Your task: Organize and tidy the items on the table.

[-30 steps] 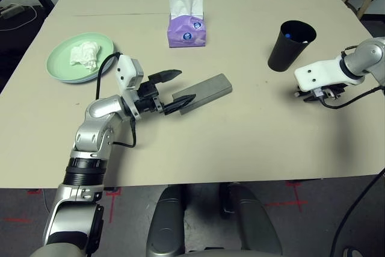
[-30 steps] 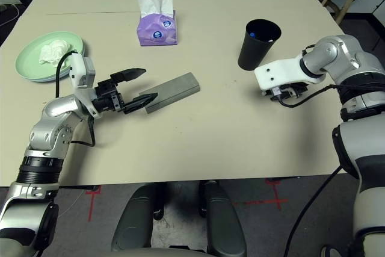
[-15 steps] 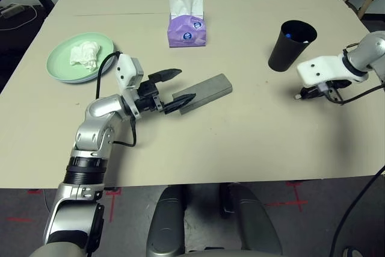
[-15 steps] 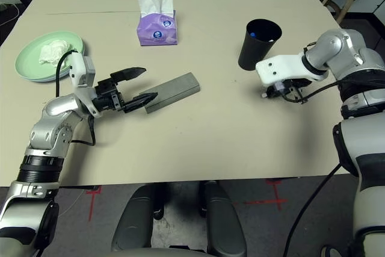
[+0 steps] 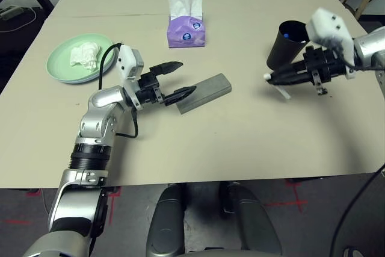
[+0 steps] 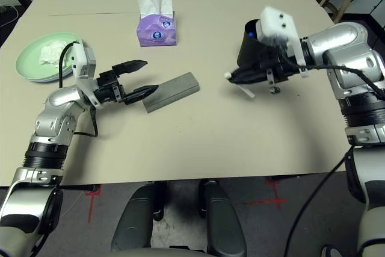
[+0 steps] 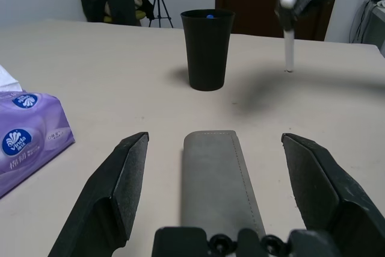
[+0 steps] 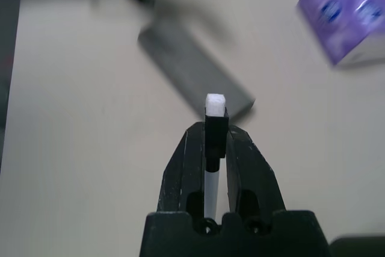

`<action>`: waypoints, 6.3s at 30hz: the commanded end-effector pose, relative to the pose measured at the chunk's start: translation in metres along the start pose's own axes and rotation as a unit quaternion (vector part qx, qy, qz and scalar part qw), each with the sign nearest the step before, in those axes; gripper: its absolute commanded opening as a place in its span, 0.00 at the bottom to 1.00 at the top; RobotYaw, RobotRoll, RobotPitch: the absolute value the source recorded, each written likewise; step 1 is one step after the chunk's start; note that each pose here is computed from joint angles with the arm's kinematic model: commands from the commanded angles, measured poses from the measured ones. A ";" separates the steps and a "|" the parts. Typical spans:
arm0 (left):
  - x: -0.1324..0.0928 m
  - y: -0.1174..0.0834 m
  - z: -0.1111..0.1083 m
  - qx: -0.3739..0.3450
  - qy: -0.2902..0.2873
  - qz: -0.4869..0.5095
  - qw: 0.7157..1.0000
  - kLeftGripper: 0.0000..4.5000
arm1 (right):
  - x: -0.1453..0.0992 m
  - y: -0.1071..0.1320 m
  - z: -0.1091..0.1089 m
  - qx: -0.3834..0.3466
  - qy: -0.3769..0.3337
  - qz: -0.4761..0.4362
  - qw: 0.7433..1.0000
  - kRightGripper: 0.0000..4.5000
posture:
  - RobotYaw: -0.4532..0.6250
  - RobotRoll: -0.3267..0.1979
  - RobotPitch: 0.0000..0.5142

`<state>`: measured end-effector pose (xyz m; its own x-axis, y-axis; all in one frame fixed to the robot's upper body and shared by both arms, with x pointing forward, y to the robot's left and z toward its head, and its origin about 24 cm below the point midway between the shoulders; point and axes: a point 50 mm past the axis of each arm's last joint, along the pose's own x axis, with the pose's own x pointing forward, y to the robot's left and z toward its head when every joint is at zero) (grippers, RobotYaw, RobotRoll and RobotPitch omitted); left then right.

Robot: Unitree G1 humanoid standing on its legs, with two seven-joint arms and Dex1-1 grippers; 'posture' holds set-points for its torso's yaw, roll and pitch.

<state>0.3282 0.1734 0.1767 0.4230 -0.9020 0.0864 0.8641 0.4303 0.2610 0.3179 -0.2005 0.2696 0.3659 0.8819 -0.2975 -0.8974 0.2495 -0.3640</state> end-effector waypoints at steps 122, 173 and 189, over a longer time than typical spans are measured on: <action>-0.156 0.034 -0.034 0.003 0.014 0.599 0.801 1.00 | -0.049 0.020 -0.149 0.159 -0.144 -0.594 0.775 0.99 | 0.51 0.62 0.19; -0.150 0.029 -0.049 -0.022 0.028 0.539 0.842 1.00 | -0.021 0.025 -0.162 0.181 -0.115 -0.579 0.787 0.99 | 0.48 0.62 0.20; -0.151 0.027 -0.050 -0.020 0.021 0.542 0.840 1.00 | -0.019 0.022 -0.161 0.179 -0.119 -0.573 0.791 0.99 | 0.48 0.62 0.20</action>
<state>0.3038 0.3224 0.1276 0.9740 0.0153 0.2258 -0.0207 0.9995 0.0217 0.3307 -0.2758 0.1275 0.9701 0.0305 0.2406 -0.0354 0.9992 0.0160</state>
